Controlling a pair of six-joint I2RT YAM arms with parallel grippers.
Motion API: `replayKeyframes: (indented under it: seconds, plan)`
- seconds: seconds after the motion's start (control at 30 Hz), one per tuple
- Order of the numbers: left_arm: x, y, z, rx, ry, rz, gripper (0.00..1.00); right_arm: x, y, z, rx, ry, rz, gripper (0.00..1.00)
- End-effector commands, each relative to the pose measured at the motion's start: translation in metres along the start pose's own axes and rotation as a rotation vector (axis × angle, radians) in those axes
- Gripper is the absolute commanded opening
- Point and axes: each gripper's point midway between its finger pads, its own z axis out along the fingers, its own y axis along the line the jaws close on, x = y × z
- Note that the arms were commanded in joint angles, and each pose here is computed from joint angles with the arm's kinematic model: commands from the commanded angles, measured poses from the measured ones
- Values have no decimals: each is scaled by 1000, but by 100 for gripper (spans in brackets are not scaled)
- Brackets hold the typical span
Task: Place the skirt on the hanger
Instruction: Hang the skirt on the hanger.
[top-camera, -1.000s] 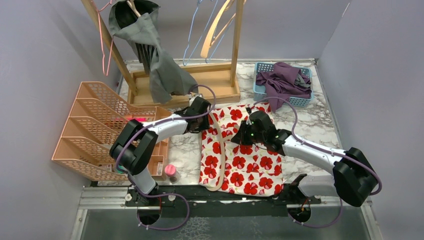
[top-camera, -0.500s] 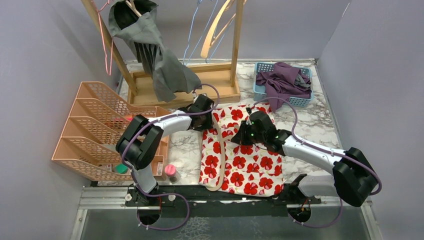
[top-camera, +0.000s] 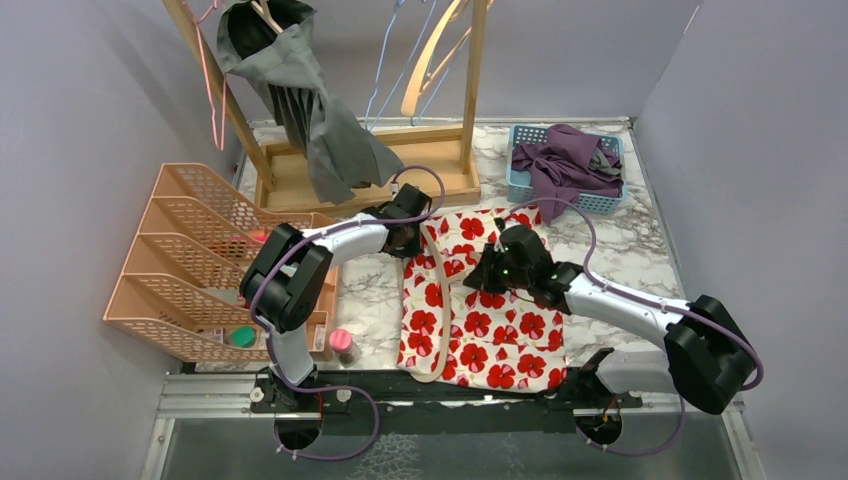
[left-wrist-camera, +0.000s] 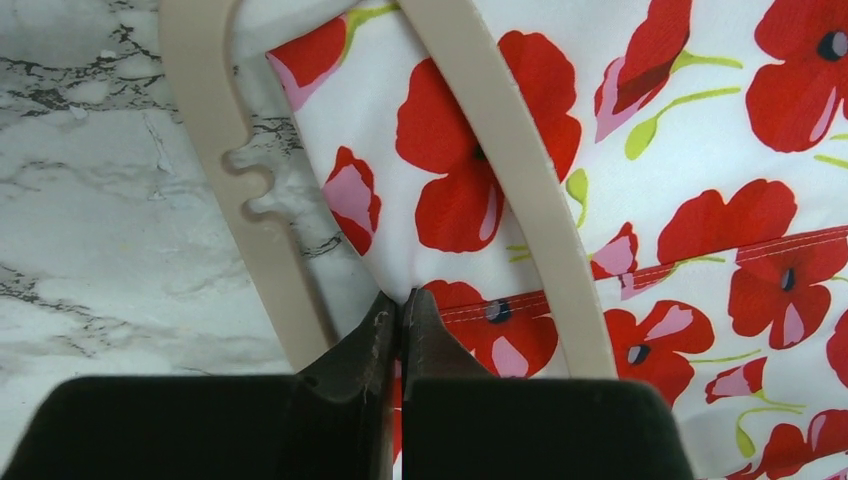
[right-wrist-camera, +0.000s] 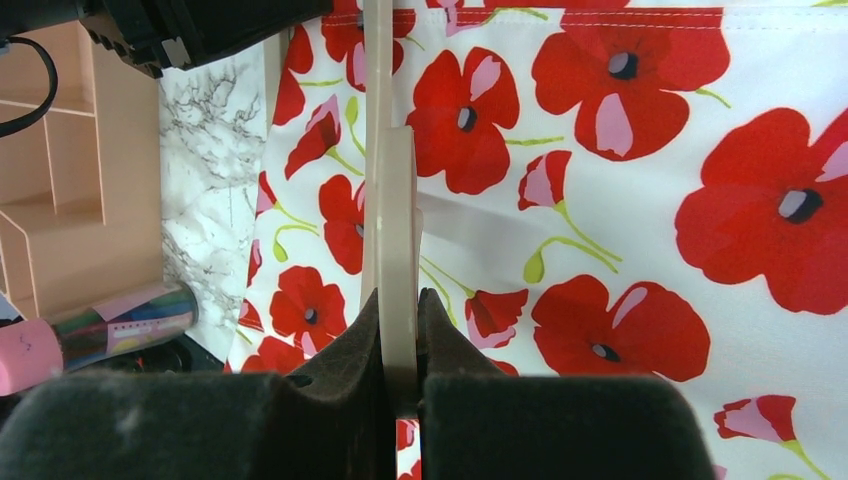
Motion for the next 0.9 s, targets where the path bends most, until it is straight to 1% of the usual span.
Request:
replayKeyframes:
  seconds: [0.0,0.17,0.27,0.43,0.6,0.63,0.67,0.7,0.73,0.8,0.87]
  plan:
    - [8,6,-16,-23,45,40,0,-4,-21,-3,93,-45,-1,1]
    - [-14,-7,-47,34,-31,28,0,-6,-23,-5,101,-58,3,1]
    - [-22,-8,-60,42,-64,24,0,-6,-21,-6,96,-56,1,1]
    - [-29,3,-71,-8,-102,23,0,-7,-20,-8,100,-55,-1,1]
    - [-22,19,-72,-73,-105,21,0,-11,-23,-13,124,-73,2,1]
    - [-19,22,-70,-83,-98,25,5,-12,-24,-14,130,-76,1,1]
    - [-18,25,-69,-95,-95,28,17,-13,-24,-14,135,-75,-2,1]
    - [-17,29,-68,-110,-91,32,27,-14,-24,-15,138,-73,-6,1]
    - [-17,32,-68,-127,-92,34,34,-14,-24,-17,143,-68,-12,1]
    - [-19,34,-72,-130,-100,33,44,-15,-23,-20,147,-59,-32,1]
    - [-20,28,-78,-94,-101,37,48,-17,-22,-23,149,-50,-62,1]
